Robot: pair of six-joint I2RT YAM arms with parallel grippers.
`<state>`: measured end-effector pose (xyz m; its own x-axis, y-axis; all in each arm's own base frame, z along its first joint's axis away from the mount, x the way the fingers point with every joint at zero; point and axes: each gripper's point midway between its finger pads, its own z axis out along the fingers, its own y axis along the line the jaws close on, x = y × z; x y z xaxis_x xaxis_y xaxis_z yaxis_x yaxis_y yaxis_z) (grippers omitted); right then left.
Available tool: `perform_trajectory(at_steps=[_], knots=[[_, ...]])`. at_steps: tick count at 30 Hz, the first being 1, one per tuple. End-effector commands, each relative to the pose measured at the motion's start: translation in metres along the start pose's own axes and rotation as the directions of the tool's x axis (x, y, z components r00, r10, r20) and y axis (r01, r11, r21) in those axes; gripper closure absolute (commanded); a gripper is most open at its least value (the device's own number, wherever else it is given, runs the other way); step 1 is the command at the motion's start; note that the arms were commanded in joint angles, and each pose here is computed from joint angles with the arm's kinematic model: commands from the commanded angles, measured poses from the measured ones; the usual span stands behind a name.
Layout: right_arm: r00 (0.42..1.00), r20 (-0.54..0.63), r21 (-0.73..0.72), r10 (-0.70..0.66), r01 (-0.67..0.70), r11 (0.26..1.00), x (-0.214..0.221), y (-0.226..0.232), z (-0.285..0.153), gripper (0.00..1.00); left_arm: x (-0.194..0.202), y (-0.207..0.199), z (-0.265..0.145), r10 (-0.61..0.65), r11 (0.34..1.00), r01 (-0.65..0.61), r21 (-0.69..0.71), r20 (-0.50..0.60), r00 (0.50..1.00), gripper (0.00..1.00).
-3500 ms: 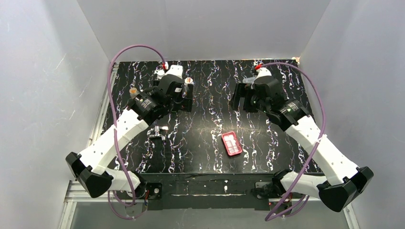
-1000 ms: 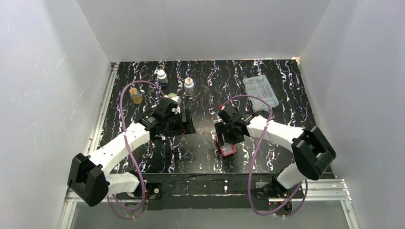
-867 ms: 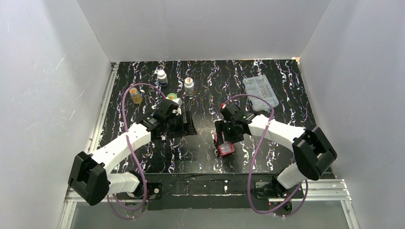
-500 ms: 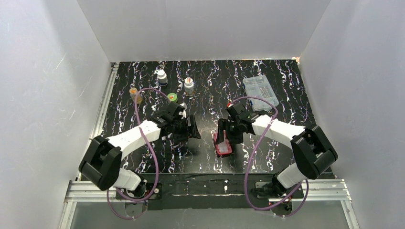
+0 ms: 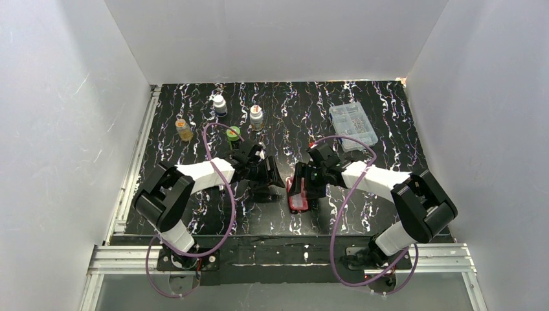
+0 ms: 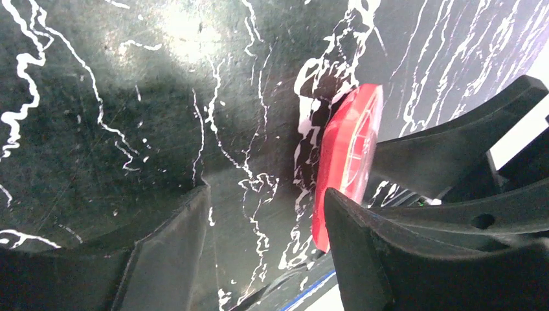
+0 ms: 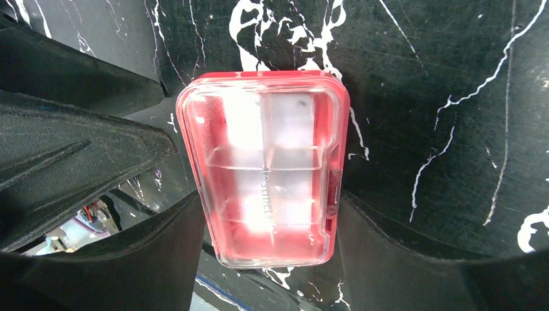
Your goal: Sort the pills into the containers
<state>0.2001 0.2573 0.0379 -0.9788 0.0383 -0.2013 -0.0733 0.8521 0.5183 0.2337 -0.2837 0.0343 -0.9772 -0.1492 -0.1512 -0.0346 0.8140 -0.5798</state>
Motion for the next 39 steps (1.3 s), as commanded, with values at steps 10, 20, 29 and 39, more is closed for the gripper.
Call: perform_trajectory(at_steps=[10, 20, 29, 39], knots=[[0.997, 0.071, -0.056, -0.018, 0.022, 0.998, -0.011, 0.015, -0.015, 0.53, 0.006, -0.014, 0.002, -0.022, 0.998, 0.023, 0.059, -0.011, 1.000, 0.37], [0.997, 0.077, -0.104, -0.014, 0.022, 0.994, -0.007, 0.020, -0.017, 0.53, 0.007, -0.015, 0.010, -0.030, 0.998, 0.031, 0.050, -0.024, 0.999, 0.39], [0.996, 0.093, -0.203, -0.007, 0.026, 0.979, -0.006, 0.035, -0.019, 0.52, 0.008, -0.024, 0.021, -0.052, 0.996, 0.056, 0.076, -0.053, 0.997, 0.44], [0.994, 0.112, -0.196, -0.001, 0.023, 0.980, -0.010, 0.033, -0.021, 0.36, 0.013, -0.005, 0.020, -0.059, 0.997, 0.056, -0.057, -0.056, 0.997, 0.79]])
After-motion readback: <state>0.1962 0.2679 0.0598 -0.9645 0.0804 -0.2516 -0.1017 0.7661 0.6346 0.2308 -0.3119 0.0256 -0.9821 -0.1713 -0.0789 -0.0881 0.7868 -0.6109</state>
